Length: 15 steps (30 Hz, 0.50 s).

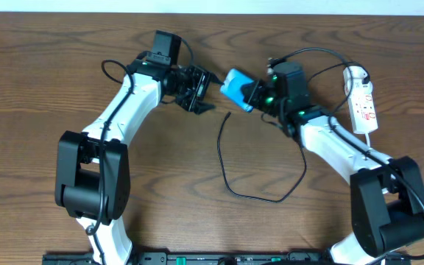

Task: Plug charger to phone and switch on socket
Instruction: 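Open the left gripper and release the phone to the right gripper, then move the open left gripper onto the phone's edge and close it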

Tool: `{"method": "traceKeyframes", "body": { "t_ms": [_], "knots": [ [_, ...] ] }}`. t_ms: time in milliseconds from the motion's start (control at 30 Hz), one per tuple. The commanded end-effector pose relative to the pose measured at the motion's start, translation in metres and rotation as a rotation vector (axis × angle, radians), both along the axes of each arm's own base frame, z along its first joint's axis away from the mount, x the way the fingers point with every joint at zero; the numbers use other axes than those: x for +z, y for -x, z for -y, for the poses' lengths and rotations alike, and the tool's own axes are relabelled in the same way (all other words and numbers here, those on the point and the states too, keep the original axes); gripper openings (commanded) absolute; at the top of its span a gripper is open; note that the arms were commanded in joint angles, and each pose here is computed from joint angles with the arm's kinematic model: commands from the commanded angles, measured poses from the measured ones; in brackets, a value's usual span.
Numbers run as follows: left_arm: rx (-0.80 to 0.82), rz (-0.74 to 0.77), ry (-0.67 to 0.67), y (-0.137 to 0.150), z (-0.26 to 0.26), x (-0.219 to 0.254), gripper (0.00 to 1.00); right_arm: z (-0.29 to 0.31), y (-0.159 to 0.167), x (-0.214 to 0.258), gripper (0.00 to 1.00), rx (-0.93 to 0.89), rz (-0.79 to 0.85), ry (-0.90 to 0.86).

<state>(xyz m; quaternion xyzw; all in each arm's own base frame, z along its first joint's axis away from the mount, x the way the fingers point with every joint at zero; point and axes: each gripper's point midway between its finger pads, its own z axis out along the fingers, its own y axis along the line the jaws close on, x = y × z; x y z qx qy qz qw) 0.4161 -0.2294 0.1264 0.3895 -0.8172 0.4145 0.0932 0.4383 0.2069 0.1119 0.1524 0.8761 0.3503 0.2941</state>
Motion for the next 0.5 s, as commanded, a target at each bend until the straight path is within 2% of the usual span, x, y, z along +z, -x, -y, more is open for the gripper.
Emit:
{"method": "traceKeyframes", "body": {
  "t_ms": [0, 233, 367, 467],
  "knots": [
    [-0.084, 0.163, 0.094, -0.012, 0.001, 0.029, 0.64, 0.005, -0.009, 0.045, 0.01, -0.07, 0.042, -0.127],
    [-0.154, 0.401, 0.252, -0.036, 0.0, 0.075, 0.64, 0.008, -0.019, 0.104, 0.02, -0.162, 0.118, -0.326],
    [-0.174, 0.456, 0.296, -0.039, -0.003, 0.088, 0.64, 0.007, -0.023, 0.124, 0.01, -0.198, 0.133, -0.425],
    [-0.188, 0.473, 0.316, -0.039, -0.004, 0.093, 0.64, 0.008, -0.025, 0.126, 0.01, -0.263, 0.085, -0.504]
  ]
}}
